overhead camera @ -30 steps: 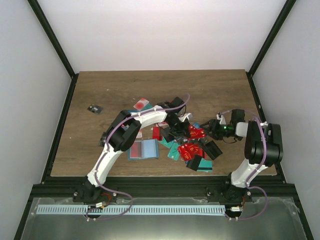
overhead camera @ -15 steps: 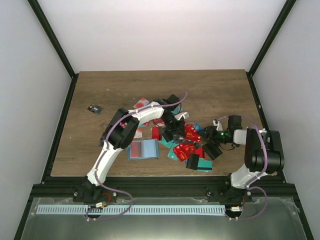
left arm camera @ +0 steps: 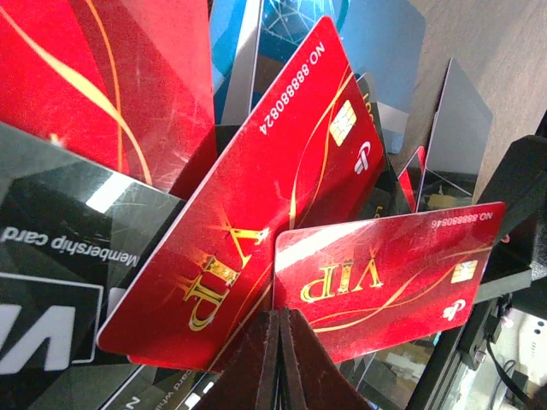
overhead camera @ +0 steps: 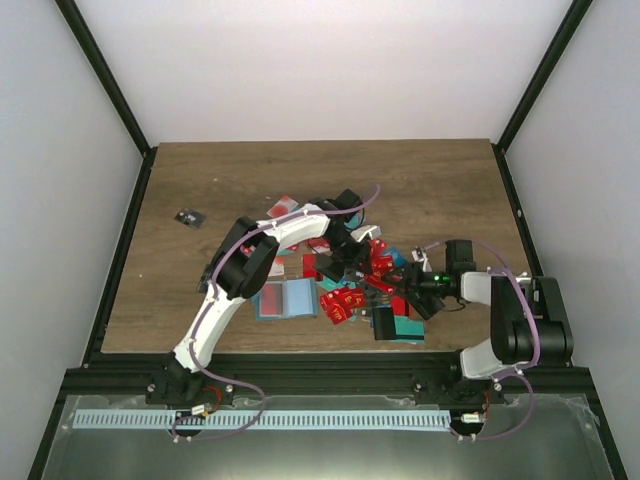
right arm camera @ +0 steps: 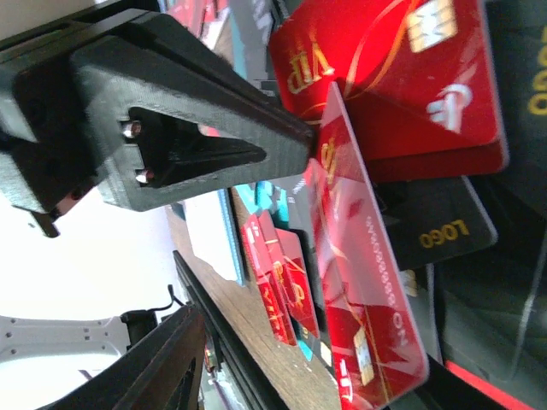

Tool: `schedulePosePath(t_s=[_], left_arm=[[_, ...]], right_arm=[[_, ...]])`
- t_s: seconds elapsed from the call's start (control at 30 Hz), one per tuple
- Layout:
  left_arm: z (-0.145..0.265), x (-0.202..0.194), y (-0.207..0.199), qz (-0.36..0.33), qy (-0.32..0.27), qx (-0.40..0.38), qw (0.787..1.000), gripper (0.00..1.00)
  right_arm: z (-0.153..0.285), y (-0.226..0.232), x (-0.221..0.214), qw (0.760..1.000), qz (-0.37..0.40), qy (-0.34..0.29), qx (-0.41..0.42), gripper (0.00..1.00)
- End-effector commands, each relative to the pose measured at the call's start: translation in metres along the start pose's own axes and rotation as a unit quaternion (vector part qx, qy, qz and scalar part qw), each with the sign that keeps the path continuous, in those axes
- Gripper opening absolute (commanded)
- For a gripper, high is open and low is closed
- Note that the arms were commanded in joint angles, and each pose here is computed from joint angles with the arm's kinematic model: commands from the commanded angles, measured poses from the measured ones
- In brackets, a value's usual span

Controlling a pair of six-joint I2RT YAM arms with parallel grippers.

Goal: Put the credit cards into the card holder
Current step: Pick up the credit card from the center of the board.

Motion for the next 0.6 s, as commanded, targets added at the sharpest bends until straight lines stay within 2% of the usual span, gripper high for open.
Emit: schedulePosePath(t_s=[0.0,0.07,0.3,0.43,0.57], left_arm=[[-0.031,-0.023,0.040,0.035,0.052,0.100,0.993,0.04],[-0.030,-0.024,0.040,0.037,0.051,0.099,0.993,0.04],[-0.021,-0.023,0.031,0.046,0.031,0.086,0.995,0.04],[0.003,-0.016,0.012,0.045,-0.004,0.089,0.995,0.04],[0.040,-0.013,-0.003,0.072,-0.051,0.096,0.991,0.05]], right_arm=[[-0.002,-0.005,0.003,0.999,-0.009,-0.010,-0.032,0.45],[-0.002,-0.005,0.006,0.999,-0.010,-0.015,-0.045,0.38],[0.000,-0.005,0.009,0.997,-0.019,-0.024,-0.074,0.02],[0.004,0.003,0.010,0.997,-0.014,-0.021,-0.069,0.01],[0.012,0.025,0.015,0.998,-0.001,-0.036,-0.046,0.01]])
Point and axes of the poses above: each gripper's point midway between its finger pads, its own z axis back along the fingers, its own y axis along the line the jaws close on, x = y × z, the point moved 10 cm from there along z, back along the fingers, and after that the axes turned 2 degrees about z, right-handed, at the moved point
